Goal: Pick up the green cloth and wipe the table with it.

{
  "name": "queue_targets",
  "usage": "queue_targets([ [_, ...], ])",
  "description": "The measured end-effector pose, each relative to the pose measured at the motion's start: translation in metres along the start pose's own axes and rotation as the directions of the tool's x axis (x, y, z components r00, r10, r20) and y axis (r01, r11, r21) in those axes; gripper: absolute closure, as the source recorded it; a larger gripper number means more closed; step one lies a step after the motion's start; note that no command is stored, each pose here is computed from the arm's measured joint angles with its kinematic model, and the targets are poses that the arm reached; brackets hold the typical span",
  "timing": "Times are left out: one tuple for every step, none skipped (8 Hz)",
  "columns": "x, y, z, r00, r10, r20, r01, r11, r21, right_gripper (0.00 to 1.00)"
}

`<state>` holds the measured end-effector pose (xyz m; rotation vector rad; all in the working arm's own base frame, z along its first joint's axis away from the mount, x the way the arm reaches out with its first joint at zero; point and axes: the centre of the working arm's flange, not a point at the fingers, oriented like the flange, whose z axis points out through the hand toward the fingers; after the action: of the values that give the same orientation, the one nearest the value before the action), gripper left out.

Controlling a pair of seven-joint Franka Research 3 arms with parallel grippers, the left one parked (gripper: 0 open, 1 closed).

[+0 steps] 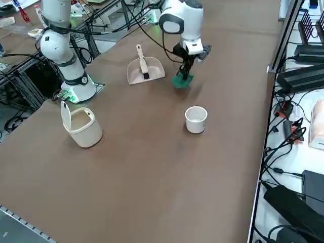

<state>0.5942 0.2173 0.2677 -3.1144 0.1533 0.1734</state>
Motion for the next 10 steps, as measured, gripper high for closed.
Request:
queue_targets([
  [-0.005,-0.012,-0.002,1.000,-0.019,0.005,0.019,1.000,0.000,0.93],
  [-0.012,-0.026,0.002,1.000,-0.028,0.013,0.028,1.000,0.004,0.93],
  [-0.019,-0.038,0.009,0.999,-0.030,0.025,0.029,0.999,0.017,0.93],
  [-0.025,-0.051,0.017,0.999,-0.033,0.037,0.032,0.999,0.027,0.93],
  [-0.029,-0.061,0.024,0.999,-0.025,0.043,0.023,0.999,0.038,0.93],
  [-0.028,-0.069,0.027,0.999,-0.004,0.041,0.002,0.999,0.050,0.93],
  [-0.023,-0.074,0.029,0.999,0.016,0.038,-0.018,0.998,0.055,0.91],
  [-0.021,-0.076,0.033,0.999,0.023,0.039,-0.025,0.998,0.051,0.86],
  [-0.020,-0.076,0.037,0.999,0.026,0.042,-0.028,0.999,0.045,0.83],
  [-0.018,-0.073,0.038,0.999,0.031,0.043,-0.033,0.999,0.041,0.64],
])
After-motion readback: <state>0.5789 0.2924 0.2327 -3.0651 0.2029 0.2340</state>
